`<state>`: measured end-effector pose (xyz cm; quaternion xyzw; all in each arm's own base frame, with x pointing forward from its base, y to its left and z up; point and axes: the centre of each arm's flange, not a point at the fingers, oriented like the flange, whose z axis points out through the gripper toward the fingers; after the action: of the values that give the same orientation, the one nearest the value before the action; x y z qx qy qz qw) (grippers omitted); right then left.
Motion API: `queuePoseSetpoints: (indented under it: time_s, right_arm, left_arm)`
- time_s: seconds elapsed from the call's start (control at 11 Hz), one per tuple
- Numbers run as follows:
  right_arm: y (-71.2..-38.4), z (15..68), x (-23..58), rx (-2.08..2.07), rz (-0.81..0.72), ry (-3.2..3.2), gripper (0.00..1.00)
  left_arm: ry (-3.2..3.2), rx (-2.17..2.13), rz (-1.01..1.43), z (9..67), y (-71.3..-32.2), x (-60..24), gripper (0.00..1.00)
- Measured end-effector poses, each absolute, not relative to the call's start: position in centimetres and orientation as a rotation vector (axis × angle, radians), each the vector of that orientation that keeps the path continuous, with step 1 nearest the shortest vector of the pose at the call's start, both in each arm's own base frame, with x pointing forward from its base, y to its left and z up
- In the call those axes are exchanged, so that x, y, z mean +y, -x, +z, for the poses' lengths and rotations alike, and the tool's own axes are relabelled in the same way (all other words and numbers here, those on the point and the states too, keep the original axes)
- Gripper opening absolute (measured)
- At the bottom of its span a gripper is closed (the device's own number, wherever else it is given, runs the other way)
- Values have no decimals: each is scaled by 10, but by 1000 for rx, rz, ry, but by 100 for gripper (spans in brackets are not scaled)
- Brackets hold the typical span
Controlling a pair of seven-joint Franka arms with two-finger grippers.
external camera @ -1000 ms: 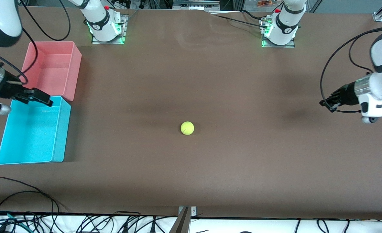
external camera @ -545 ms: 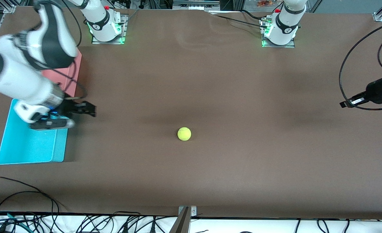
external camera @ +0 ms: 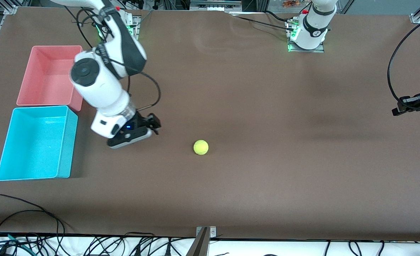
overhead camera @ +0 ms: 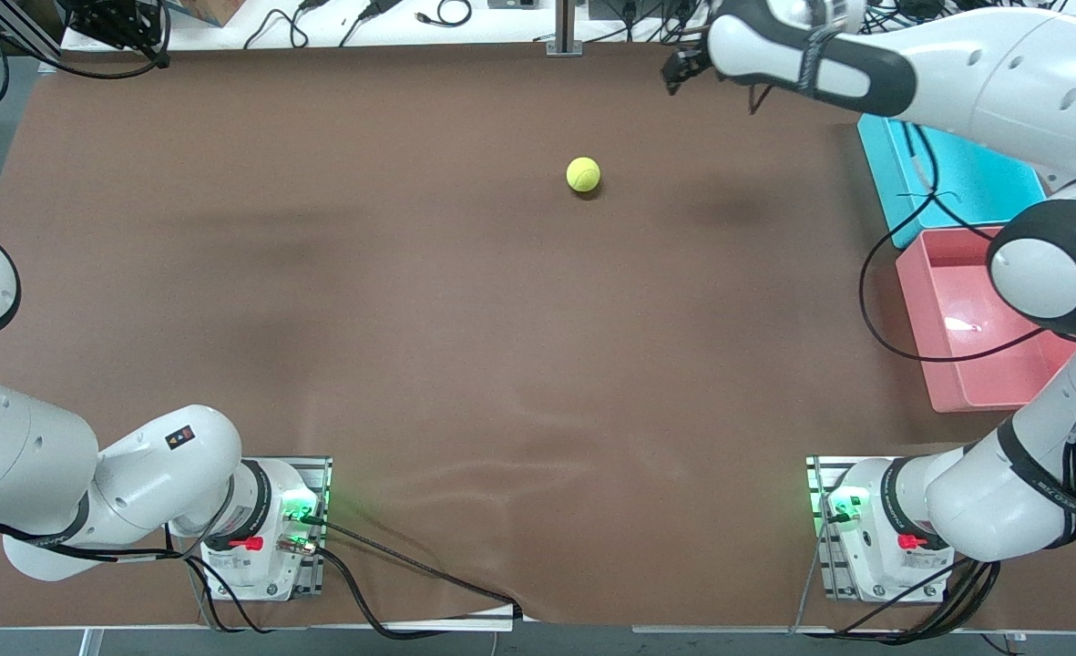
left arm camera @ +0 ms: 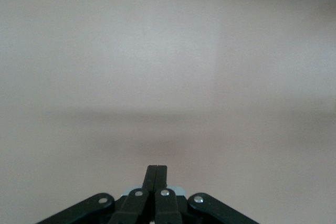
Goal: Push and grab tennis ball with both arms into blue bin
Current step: 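Lower the right gripper onto the tennis ball and close it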
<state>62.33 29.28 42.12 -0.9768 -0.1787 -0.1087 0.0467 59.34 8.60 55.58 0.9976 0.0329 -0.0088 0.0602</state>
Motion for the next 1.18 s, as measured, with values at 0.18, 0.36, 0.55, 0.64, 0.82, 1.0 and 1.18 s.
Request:
queuePoseSetpoints:
  time_s: [0.18,0.36,0.55,0.64,0.82,1.0,1.18]
  right_arm:
    - [-612,403,357,-661,-449,2901,100]
    - [-601,369,405,-740,-500,2844,100]
    - [-603,334,434,-778,-512,2819,100]
    - [-603,320,442,-794,-499,2818,100]
    - [-603,293,446,-810,-457,2833,100]
    - [-601,266,446,-817,-407,2851,100]
    - [-598,237,445,-822,-353,2869,100]
  left_arm:
    - [-3057,7,-1,569,-594,53,25]
    - [-3080,-71,26,584,-589,21,48]
    - [-3088,-149,63,600,-581,-17,75]
    - [-3092,-149,75,606,-577,-34,85]
    - [-3121,-156,106,606,-573,-46,100]
    - [-3125,-143,131,595,-570,-37,100]
    - [-3125,-142,131,590,-569,-33,100]
